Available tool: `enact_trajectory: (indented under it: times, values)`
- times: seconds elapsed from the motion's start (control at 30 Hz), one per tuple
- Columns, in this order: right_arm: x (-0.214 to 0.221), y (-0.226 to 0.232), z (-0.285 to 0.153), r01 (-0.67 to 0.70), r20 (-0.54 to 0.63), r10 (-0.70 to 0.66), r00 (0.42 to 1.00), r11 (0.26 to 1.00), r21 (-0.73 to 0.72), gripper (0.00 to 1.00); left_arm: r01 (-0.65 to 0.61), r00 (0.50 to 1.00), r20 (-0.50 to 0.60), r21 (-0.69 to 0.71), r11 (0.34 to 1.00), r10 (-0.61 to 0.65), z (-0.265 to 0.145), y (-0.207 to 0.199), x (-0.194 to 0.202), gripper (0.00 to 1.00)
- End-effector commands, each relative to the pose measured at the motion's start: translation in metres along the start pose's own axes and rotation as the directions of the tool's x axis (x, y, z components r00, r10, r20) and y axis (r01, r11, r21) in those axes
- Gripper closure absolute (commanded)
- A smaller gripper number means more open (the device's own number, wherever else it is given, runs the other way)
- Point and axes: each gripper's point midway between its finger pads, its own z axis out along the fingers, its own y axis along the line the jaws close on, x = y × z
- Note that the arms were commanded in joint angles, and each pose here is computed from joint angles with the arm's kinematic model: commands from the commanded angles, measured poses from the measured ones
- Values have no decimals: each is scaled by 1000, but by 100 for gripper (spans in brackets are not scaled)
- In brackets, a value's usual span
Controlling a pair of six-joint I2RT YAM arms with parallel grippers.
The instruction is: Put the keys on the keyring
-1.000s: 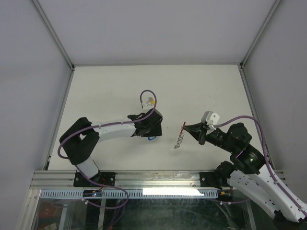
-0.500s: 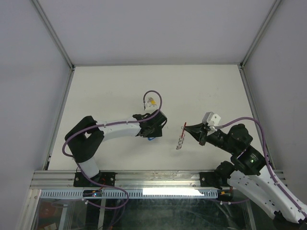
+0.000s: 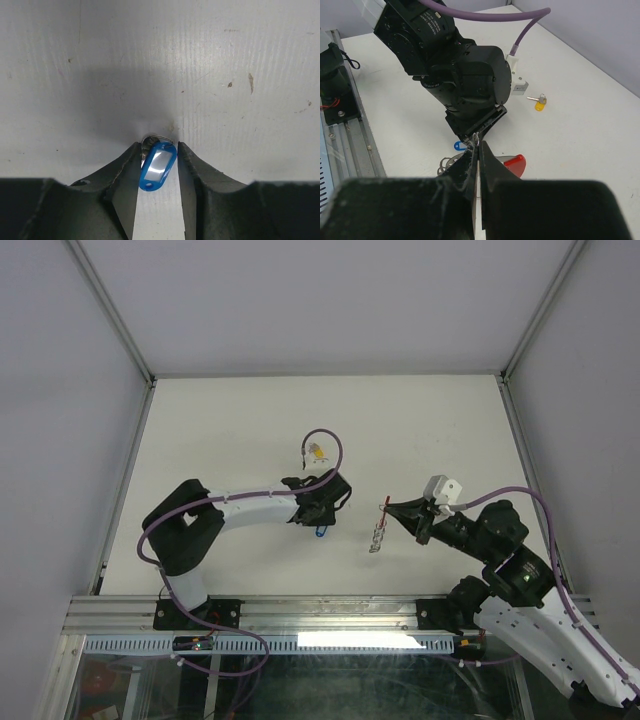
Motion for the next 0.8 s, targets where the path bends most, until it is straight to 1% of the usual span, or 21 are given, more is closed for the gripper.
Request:
enact_trajectory:
  times: [0.0, 0.07, 0.17, 0.27, 0.57, 0.77]
  values:
    - [-17, -1, -1, 13, 61, -14, 998, 1000, 8, 100, -19, 999, 48, 2, 1000, 19, -5, -10, -13, 66]
    - [-17, -1, -1, 14, 61, -14, 998, 1000, 9, 100, -24, 998, 56, 6, 1000, 24, -8, -11, -15, 64]
    - [-17, -1, -1, 14, 61, -15, 998, 1000, 10, 100, -31, 997, 78, 14, 999, 29, -13, -16, -22, 58]
    - [-17, -1, -1, 15, 62, -15, 998, 1000, 9, 100, -39, 995, 88, 3, 999, 39, -13, -17, -26, 57]
    - [-17, -1, -1, 14, 63, -14, 998, 1000, 8, 100, -50, 996, 79, -15, 999, 51, -5, -17, -24, 65]
    - [-16, -1, -2, 12, 63, -13, 998, 1000, 10, 100, -55, 995, 76, -23, 998, 57, -2, -17, -23, 68]
